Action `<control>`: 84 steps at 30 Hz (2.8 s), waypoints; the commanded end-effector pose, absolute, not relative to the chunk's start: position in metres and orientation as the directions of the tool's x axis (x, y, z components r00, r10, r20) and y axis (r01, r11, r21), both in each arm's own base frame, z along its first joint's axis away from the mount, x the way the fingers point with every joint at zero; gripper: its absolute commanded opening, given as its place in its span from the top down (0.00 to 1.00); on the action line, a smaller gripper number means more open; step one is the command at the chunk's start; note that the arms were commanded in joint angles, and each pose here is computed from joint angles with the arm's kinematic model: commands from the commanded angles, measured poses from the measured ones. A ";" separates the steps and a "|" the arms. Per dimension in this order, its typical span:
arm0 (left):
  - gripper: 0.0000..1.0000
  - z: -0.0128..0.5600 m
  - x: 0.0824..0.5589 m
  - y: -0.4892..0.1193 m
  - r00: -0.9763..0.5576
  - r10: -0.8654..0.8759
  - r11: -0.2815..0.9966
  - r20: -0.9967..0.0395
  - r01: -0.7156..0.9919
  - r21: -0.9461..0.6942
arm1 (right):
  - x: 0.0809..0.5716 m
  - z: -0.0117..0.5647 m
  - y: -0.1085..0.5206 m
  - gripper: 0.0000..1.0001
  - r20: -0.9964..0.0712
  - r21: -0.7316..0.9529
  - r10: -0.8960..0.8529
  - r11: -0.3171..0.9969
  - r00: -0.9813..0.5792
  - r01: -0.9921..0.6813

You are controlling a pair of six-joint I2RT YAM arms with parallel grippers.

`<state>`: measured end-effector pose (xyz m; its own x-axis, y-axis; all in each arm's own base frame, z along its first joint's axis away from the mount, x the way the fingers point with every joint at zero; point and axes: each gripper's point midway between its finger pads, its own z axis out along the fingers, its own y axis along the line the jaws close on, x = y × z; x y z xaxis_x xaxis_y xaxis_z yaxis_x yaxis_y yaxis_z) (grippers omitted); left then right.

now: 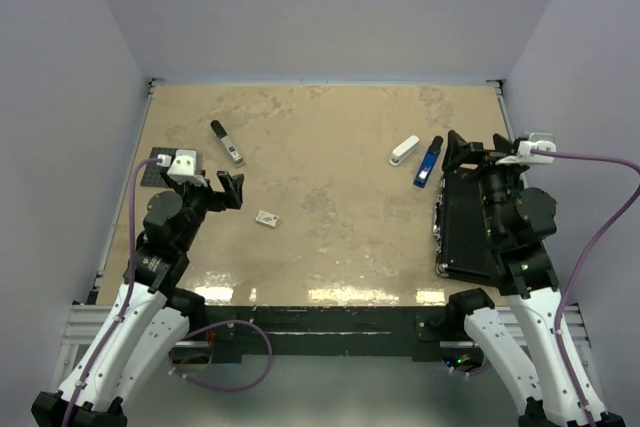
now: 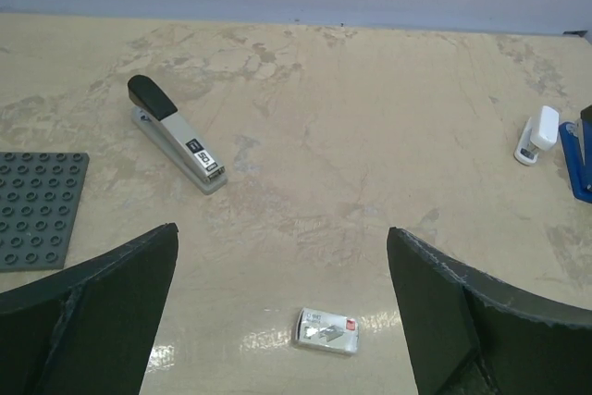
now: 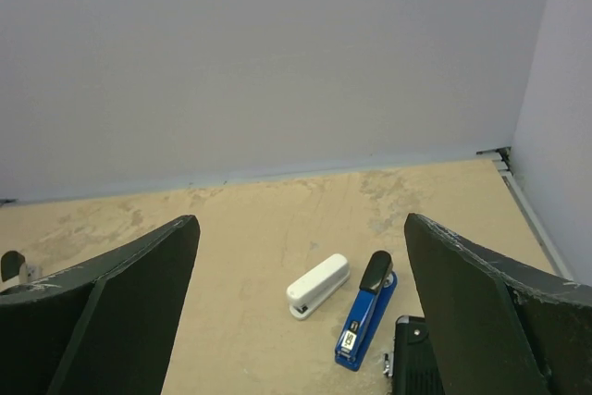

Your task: Load the staples into the stapler

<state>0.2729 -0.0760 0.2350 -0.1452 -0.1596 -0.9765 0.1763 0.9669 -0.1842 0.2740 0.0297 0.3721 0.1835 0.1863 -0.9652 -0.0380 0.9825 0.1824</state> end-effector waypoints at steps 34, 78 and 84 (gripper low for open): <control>0.03 0.090 0.308 -0.138 -0.839 -0.182 0.832 -0.513 0.147 -0.535 | 0.302 0.177 0.200 0.01 -0.648 0.680 0.435 0.700 -0.625 -0.218; 0.44 0.036 0.246 -0.192 -0.936 -0.223 0.676 -0.273 0.053 -0.735 | 0.259 0.105 0.301 0.13 -0.501 0.755 0.309 0.613 -0.809 -0.233; 0.46 0.033 0.248 -0.179 -0.918 -0.229 0.741 -0.324 0.051 -0.670 | 0.258 0.092 0.322 0.28 -0.511 0.731 0.207 0.615 -0.834 -0.295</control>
<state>0.2413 -0.1869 0.0305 -0.9418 -0.2101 -0.2624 0.0421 0.7007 -0.7122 0.2515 0.2984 0.0757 -0.8456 0.2643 -0.4637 -0.1939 0.6573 0.7283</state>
